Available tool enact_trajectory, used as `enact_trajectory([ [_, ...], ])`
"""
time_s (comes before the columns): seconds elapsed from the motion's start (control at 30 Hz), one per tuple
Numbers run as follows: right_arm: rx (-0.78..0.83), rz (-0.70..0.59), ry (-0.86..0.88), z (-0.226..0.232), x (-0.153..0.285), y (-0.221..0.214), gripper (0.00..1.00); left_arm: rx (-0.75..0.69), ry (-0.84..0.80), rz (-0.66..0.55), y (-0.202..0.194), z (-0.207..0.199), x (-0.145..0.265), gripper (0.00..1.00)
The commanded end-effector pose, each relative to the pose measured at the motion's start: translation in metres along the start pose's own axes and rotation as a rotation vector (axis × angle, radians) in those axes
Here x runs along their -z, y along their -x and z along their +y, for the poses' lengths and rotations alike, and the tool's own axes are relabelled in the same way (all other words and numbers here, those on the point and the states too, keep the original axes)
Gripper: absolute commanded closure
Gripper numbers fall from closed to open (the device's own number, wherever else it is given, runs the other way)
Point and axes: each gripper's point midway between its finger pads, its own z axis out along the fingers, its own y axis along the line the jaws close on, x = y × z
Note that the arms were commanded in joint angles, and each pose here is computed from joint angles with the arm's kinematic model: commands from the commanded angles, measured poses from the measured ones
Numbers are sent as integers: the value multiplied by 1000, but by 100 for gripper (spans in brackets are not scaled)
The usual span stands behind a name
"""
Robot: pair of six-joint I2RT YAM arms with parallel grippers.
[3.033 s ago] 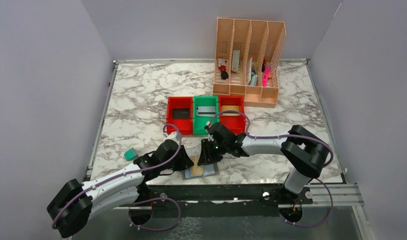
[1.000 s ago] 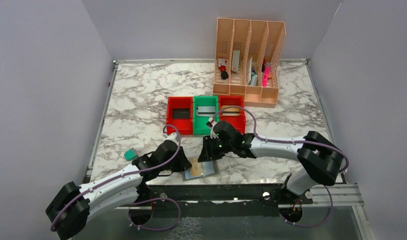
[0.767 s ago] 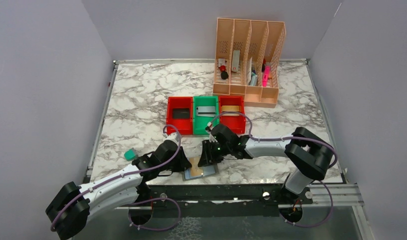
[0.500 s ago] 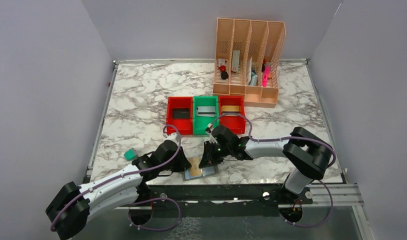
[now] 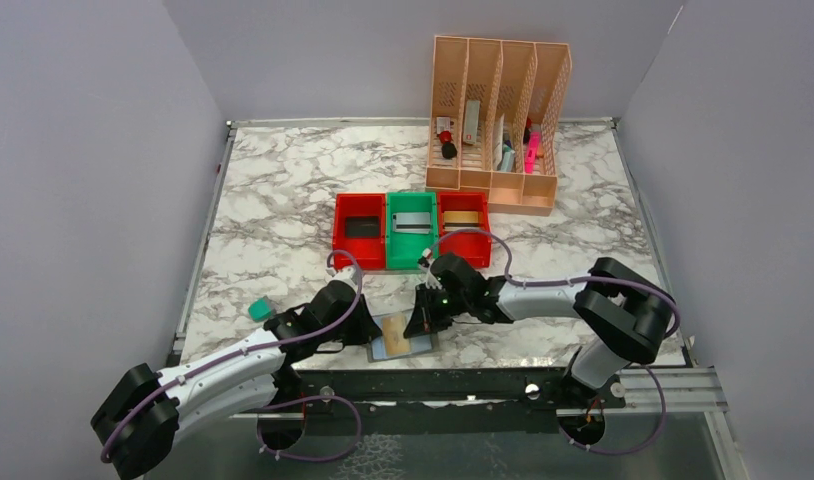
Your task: Take the credit cards out of the card holder
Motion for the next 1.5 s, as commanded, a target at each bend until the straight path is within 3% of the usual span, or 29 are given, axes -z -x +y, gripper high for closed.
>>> enact_trajectory([
  [0.0, -5, -17, 29, -2, 11, 1, 97, -13, 8, -5, 2, 0, 3, 85],
  [0.2, -23, 5, 69, -2, 12, -4, 97, -18, -8, -10, 5, -5, 4, 84],
  [0.4, -92, -1, 88, -3, 7, -4, 96, -37, -122, -63, 24, -37, 13, 63],
  [0.53, -129, -6, 92, -6, 2, -4, 96, -69, -196, -54, 28, -55, 10, 60],
  [0.8, -167, -33, 51, -17, 3, -3, 94, -95, -41, 129, -1, -28, -8, 70],
  [1.03, -160, -43, 117, -6, 10, 0, 81, -95, 82, 177, -8, -7, -9, 79],
  [1.23, -225, -46, 170, -5, 7, -2, 78, -104, 92, 199, -13, -6, -11, 81],
  [1.47, -261, -68, 207, -7, 9, -2, 88, -108, 104, 205, -17, -3, -12, 84],
])
